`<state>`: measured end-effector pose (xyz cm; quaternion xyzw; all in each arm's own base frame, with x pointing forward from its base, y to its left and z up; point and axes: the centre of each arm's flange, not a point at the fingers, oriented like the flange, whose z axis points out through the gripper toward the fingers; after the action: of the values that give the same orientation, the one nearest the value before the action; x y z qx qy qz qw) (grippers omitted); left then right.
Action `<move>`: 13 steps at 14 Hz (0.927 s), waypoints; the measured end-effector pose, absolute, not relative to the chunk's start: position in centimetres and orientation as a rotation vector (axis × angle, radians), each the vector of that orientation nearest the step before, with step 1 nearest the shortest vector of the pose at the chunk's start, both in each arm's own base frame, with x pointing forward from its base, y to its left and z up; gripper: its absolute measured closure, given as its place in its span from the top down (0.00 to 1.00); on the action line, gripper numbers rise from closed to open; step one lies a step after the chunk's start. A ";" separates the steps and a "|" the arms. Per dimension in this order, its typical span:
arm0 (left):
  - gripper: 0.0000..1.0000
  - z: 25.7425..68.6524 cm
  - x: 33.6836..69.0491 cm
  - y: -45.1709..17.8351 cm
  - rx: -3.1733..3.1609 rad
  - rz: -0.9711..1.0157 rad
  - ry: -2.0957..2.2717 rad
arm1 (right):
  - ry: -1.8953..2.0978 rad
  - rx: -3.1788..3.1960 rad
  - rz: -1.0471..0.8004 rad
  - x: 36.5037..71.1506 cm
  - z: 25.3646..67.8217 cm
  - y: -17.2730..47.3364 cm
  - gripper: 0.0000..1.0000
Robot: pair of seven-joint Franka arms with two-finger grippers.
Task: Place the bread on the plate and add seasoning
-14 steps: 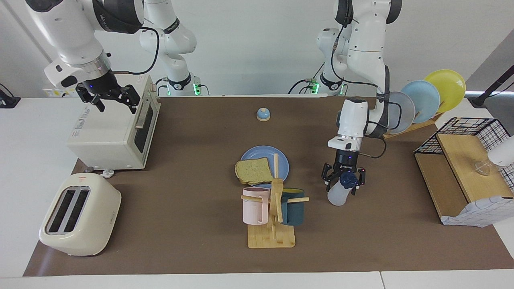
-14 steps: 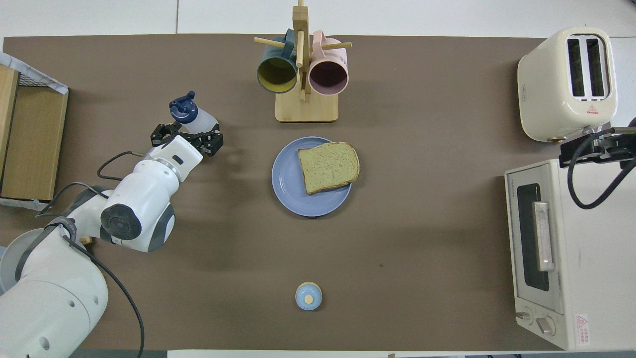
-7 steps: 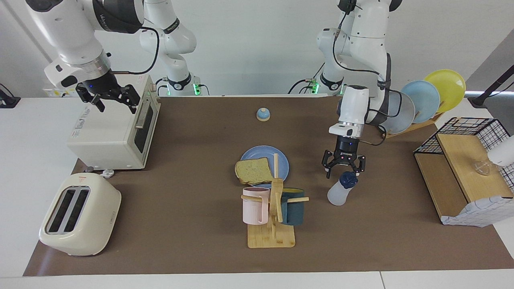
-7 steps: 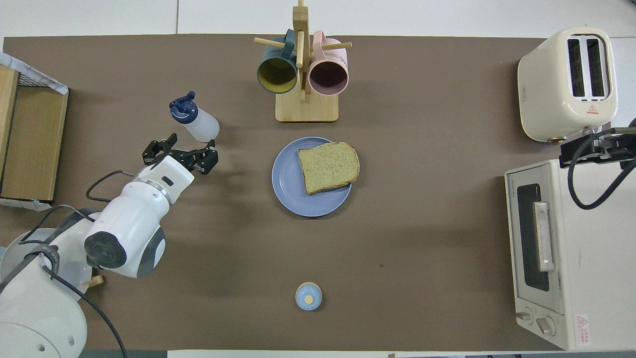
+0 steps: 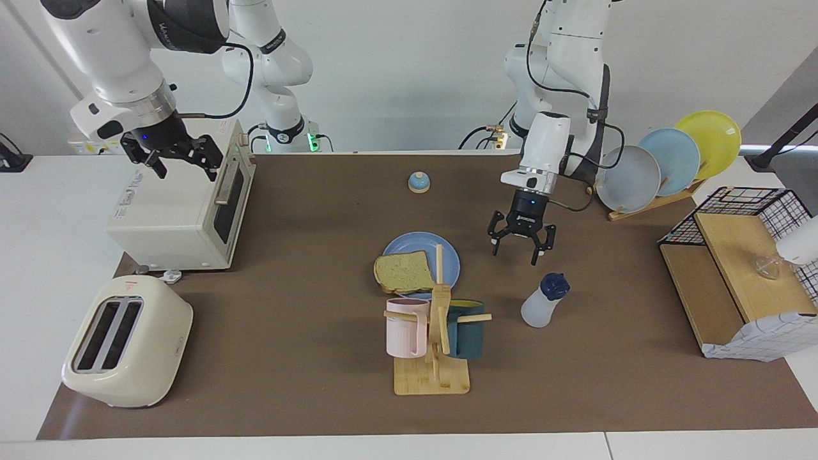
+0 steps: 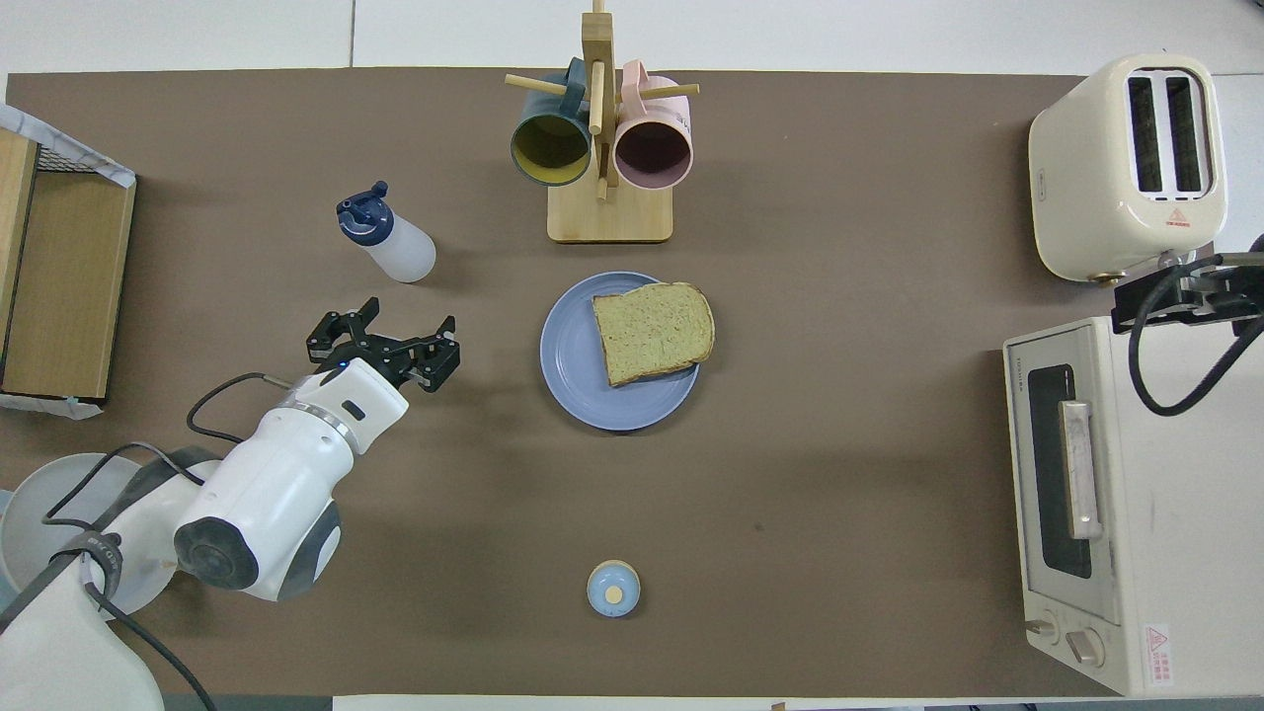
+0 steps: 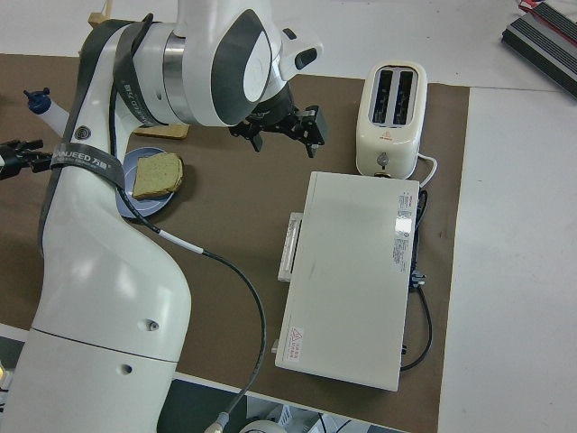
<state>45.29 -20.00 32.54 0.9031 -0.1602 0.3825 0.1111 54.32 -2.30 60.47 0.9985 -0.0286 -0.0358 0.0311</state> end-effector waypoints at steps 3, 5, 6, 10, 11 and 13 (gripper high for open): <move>1.00 33.5 44.0 -22.6 2.602 1.108 -0.450 | -0.088 3.076 -0.110 54.3 60.5 -2.3 1.00; 1.00 34.6 43.9 -23.4 2.595 1.096 -0.416 | -0.088 3.076 -0.110 54.3 60.5 -2.3 1.00; 1.00 35.4 44.1 -23.9 2.605 1.077 -0.400 | -0.088 3.076 -0.110 54.3 60.5 -2.3 1.00; 1.00 42.0 46.1 -26.1 2.693 1.007 -0.379 | -0.088 3.076 -0.110 54.3 60.5 -2.3 1.00; 1.00 43.8 46.5 -26.3 2.719 0.992 -0.375 | -0.088 3.076 -0.110 54.3 60.5 -2.3 1.00; 1.00 47.0 47.3 -26.5 2.770 0.960 -0.362 | -0.088 3.076 -0.110 54.3 60.5 -2.3 1.00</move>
<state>47.29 -26.51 46.97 0.9336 -0.1221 0.3236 0.0934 54.32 -2.30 60.47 0.9985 -0.0286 -0.0358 0.0311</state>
